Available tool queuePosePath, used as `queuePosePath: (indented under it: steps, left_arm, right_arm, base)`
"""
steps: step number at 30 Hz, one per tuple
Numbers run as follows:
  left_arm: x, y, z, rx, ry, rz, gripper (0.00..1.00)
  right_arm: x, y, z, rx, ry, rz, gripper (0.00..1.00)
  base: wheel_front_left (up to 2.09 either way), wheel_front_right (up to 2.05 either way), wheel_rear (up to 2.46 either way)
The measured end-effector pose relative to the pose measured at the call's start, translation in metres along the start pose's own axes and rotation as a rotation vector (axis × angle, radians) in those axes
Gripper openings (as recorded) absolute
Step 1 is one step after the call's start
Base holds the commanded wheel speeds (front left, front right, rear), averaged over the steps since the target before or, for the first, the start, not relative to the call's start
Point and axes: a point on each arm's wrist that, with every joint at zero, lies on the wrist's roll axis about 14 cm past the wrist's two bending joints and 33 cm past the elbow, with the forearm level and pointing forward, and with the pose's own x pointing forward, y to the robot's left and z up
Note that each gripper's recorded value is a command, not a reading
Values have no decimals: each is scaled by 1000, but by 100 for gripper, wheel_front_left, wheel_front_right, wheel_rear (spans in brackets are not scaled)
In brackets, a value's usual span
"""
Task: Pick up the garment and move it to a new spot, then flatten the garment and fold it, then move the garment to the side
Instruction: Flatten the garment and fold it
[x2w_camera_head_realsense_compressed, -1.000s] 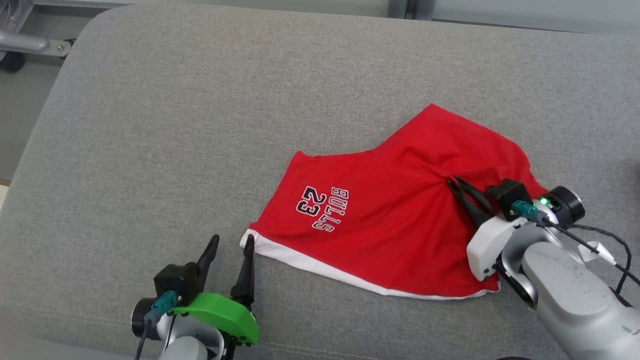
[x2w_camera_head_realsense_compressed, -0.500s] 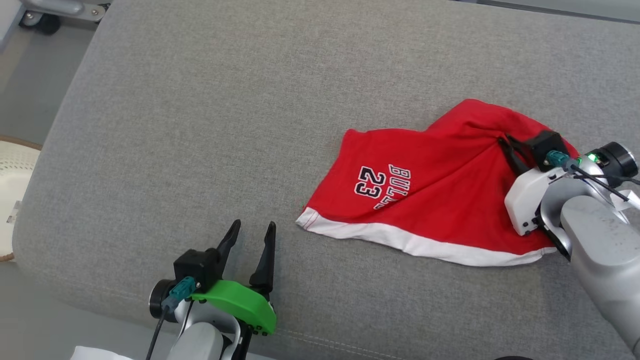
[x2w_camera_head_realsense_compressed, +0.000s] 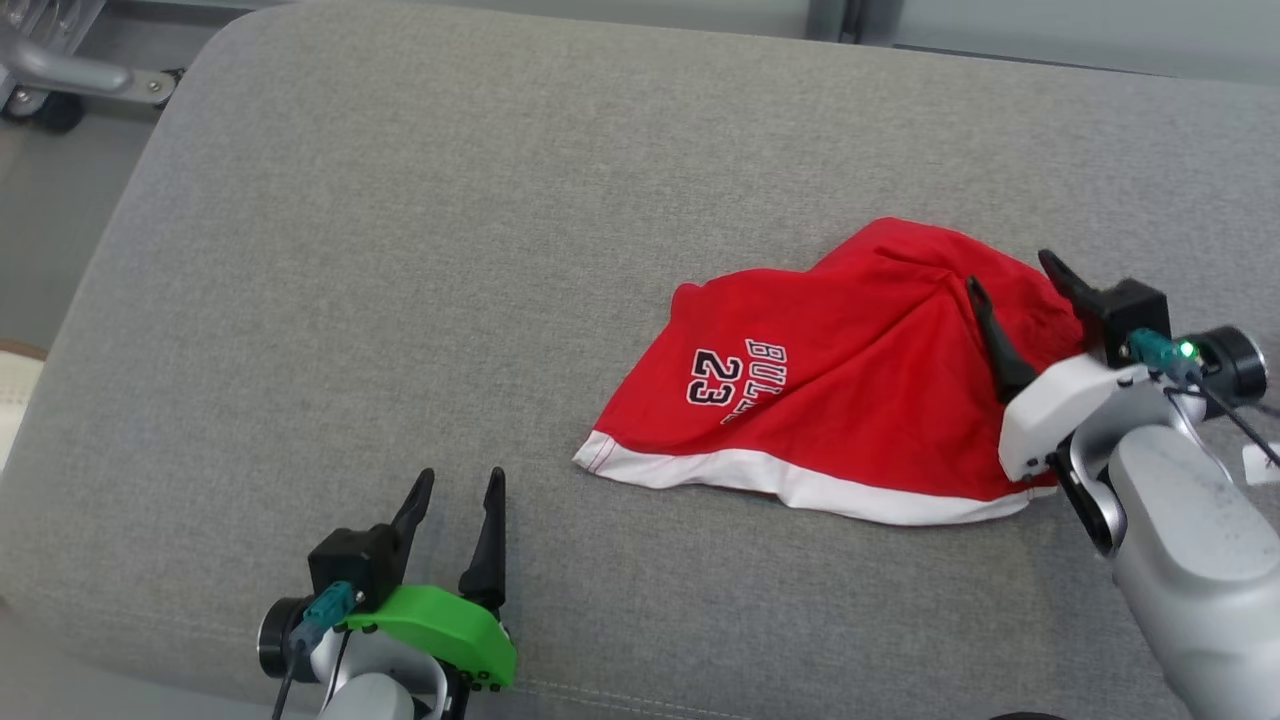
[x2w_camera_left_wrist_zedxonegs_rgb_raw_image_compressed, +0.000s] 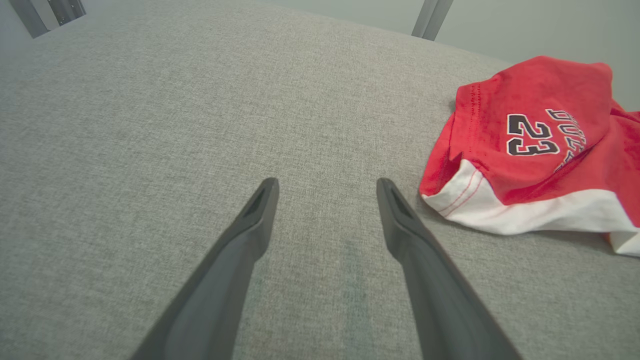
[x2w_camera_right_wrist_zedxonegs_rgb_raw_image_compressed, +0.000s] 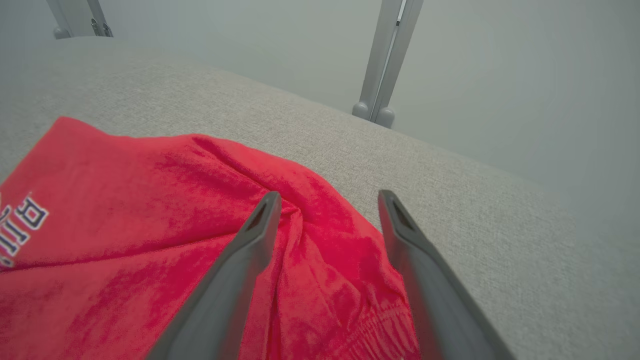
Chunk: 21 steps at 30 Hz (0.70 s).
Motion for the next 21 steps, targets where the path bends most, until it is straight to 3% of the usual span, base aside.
queuePosePath:
  steps: [12,21]
  left_arm:
    - [-8,-10,11,40,-51,-35,100]
    - [-20,-14,19,61,-92,-57,100]
  right_arm:
    - [-113,-6,-18,149,-33,-188,100]
    - [-162,14,-21,198,-51,-238,100]
  base:
    - [0,0,0]
    - [0,0,0]
